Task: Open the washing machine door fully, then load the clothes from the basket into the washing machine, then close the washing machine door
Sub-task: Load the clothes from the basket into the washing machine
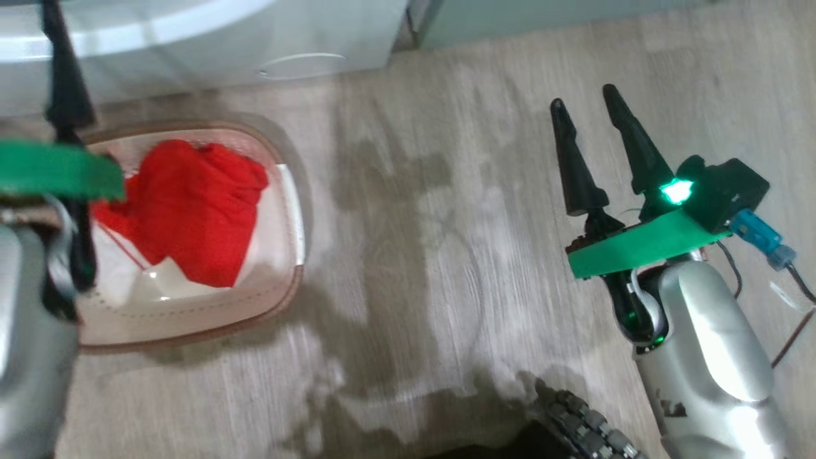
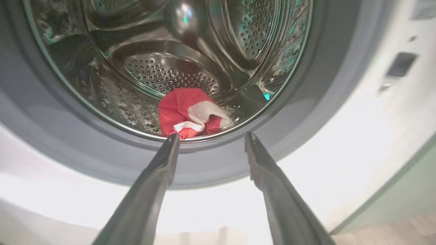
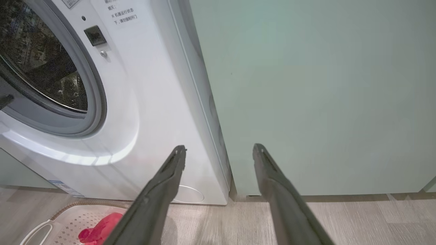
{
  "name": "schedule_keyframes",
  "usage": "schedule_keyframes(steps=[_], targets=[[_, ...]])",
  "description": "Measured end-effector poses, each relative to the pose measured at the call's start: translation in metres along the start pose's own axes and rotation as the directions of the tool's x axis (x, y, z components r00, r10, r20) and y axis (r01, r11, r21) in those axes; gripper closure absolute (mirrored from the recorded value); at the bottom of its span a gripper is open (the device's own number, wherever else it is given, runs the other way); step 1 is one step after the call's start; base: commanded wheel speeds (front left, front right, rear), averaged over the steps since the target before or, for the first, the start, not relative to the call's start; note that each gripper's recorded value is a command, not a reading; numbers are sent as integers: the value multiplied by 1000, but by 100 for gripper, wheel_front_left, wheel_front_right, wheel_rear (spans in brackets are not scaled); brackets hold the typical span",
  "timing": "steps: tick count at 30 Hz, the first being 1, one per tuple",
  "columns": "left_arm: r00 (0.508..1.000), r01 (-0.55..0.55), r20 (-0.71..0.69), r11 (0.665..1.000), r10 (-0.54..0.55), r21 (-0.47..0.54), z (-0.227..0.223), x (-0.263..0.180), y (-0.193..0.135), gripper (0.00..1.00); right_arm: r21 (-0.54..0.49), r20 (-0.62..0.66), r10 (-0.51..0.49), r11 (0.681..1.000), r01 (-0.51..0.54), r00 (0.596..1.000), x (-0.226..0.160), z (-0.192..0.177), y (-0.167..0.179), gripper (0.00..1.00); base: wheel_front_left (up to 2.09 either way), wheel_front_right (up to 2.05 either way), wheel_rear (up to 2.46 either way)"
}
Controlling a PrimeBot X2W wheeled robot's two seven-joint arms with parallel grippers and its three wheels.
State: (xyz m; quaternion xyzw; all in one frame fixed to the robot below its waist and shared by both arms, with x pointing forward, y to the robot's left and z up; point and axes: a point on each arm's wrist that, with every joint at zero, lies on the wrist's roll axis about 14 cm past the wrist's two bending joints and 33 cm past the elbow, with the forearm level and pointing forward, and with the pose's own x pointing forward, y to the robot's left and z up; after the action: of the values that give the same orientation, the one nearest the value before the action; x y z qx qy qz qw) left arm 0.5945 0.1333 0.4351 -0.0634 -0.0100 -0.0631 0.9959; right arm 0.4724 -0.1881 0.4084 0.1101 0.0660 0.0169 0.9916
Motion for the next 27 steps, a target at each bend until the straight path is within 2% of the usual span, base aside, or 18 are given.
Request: schedule_keyframes(steps=[13,27], targets=[[998,-61,5,998,61,-3,36,-102,-2,0,-27,40,21,999,-20,999,-16,27,14,0,0,0,0],[999,-27,47,1000,26,13,74,-165,-21,0,-39,69,28,999,-25,997,-66,57,24,0,0,0,0]])
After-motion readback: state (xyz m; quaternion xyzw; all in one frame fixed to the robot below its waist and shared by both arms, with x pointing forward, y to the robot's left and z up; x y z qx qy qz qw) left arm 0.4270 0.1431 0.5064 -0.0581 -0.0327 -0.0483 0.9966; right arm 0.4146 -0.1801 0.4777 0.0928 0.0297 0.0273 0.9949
